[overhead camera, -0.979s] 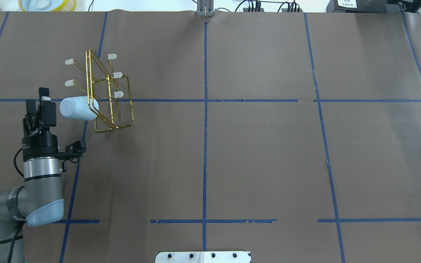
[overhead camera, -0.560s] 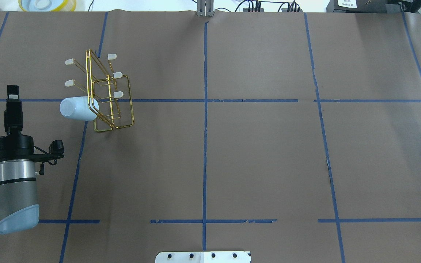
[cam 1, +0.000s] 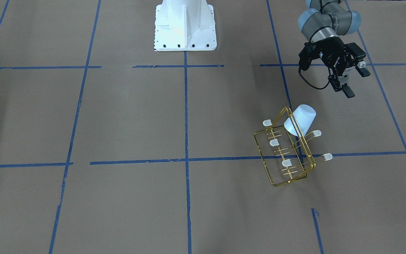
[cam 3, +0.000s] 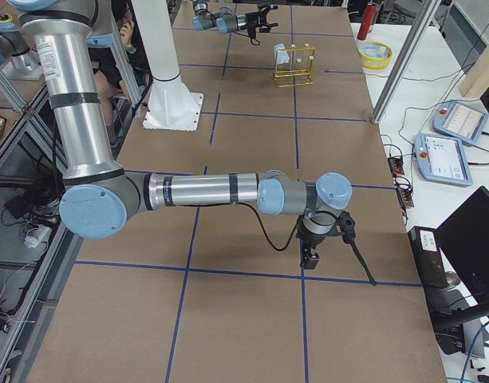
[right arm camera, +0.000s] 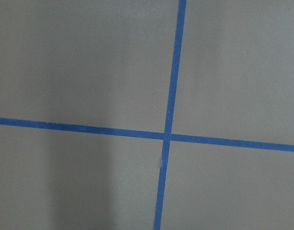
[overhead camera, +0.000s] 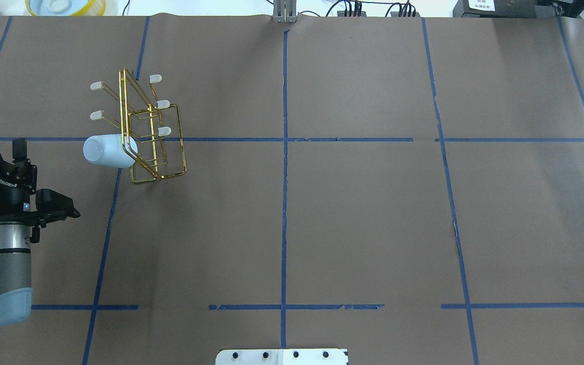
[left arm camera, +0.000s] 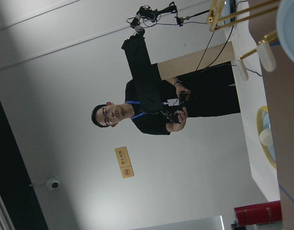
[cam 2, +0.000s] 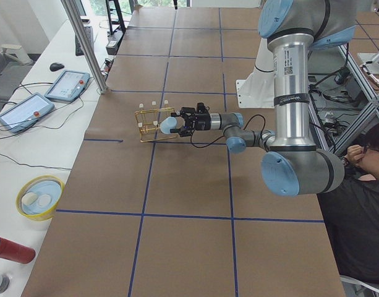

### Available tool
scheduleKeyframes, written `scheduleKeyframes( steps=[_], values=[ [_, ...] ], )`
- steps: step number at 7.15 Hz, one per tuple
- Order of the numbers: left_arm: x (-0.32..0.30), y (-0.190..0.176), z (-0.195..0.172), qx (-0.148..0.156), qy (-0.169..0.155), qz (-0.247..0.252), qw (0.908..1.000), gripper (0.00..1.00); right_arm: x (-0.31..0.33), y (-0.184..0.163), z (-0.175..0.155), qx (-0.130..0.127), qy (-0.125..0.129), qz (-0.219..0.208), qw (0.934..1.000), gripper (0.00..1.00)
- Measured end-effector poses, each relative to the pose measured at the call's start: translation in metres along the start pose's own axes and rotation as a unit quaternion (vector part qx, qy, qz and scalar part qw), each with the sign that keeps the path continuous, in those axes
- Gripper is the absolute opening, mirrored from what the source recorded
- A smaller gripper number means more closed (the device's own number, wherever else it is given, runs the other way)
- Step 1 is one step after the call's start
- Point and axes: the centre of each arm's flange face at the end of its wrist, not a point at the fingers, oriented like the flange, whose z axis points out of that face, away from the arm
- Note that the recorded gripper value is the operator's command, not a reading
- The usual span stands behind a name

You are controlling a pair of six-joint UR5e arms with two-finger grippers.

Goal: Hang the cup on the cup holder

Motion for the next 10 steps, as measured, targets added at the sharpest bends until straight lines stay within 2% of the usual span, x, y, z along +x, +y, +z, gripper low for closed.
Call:
scheduleKeyframes(
  steps=[1,2,3,5,7,8,9,10],
  values=[
    [-0.005,-0.001,-0.001,0.008,0.04,-0.089,0.9952,1.0,0.0,0.0,0.0,0.0,0.0,0.0,1.0,1.0],
    [-0.013,-0.004,-0.003,0.023,0.092,-0.178,0.9795,1.0,0.0,0.0,0.0,0.0,0.0,0.0,1.0,1.0],
    [-0.023,-0.007,-0.003,0.043,0.14,-0.253,0.9563,1.0,0.0,0.0,0.0,0.0,0.0,0.0,1.0,1.0],
    [-0.036,-0.01,0.004,0.065,0.225,-0.373,0.8977,1.0,0.0,0.0,0.0,0.0,0.0,0.0,1.0,1.0],
    [-0.044,-0.008,0.023,0.053,0.297,-0.457,0.837,1.0,0.0,0.0,0.0,0.0,0.0,0.0,1.0,1.0],
    [-0.052,-0.004,0.036,0.043,0.327,-0.483,0.811,1.0,0.0,0.0,0.0,0.0,0.0,0.0,1.0,1.0],
    [-0.062,0.003,0.051,0.035,0.354,-0.495,0.7928,1.0,0.0,0.0,0.0,0.0,0.0,0.0,1.0,1.0],
    [-0.073,0.013,0.066,0.029,0.383,-0.494,0.7801,1.0,0.0,0.0,0.0,0.0,0.0,0.0,1.0,1.0]
  ],
)
